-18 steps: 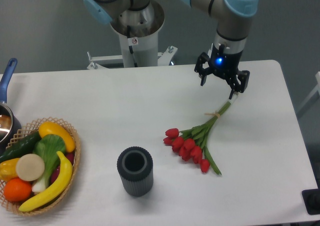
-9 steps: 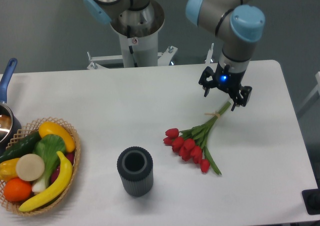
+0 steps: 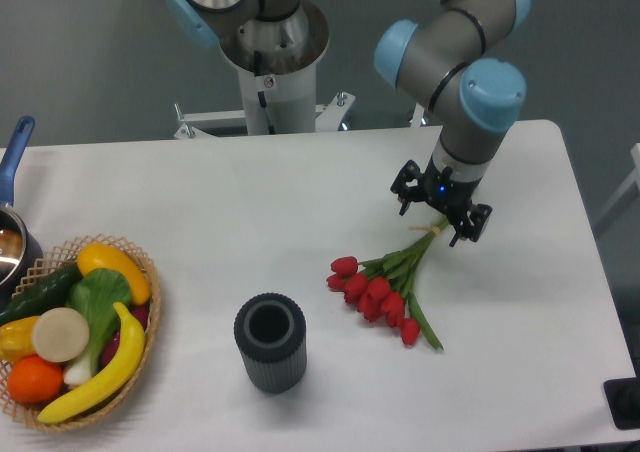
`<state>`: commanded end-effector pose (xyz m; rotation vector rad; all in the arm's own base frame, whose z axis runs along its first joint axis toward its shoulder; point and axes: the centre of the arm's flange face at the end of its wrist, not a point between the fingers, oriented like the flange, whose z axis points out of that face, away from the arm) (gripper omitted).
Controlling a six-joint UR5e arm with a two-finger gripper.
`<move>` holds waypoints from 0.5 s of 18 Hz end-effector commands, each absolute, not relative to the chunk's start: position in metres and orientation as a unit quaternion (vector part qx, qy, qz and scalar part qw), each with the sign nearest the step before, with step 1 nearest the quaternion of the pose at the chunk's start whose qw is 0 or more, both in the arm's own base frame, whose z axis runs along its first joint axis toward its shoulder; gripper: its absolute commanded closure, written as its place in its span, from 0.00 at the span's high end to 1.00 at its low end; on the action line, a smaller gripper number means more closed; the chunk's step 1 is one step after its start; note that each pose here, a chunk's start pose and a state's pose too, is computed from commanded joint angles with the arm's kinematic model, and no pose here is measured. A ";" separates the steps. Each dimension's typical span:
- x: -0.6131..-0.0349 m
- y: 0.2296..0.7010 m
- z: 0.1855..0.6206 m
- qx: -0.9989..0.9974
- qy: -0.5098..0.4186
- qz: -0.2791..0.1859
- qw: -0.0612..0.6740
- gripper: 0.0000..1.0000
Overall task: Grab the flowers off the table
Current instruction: 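Move the open gripper down toward the red tulip bouquet's stems, then lower the gripper around the tulip stems below the blooms and close it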
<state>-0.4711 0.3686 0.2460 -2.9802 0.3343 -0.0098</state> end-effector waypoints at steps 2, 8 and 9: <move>-0.476 0.373 0.237 -0.991 0.112 -0.003 0.072 1.00; -0.471 0.381 0.225 -0.991 0.111 -0.012 0.069 1.00; -0.469 0.380 0.221 -0.991 0.111 -0.014 0.067 1.00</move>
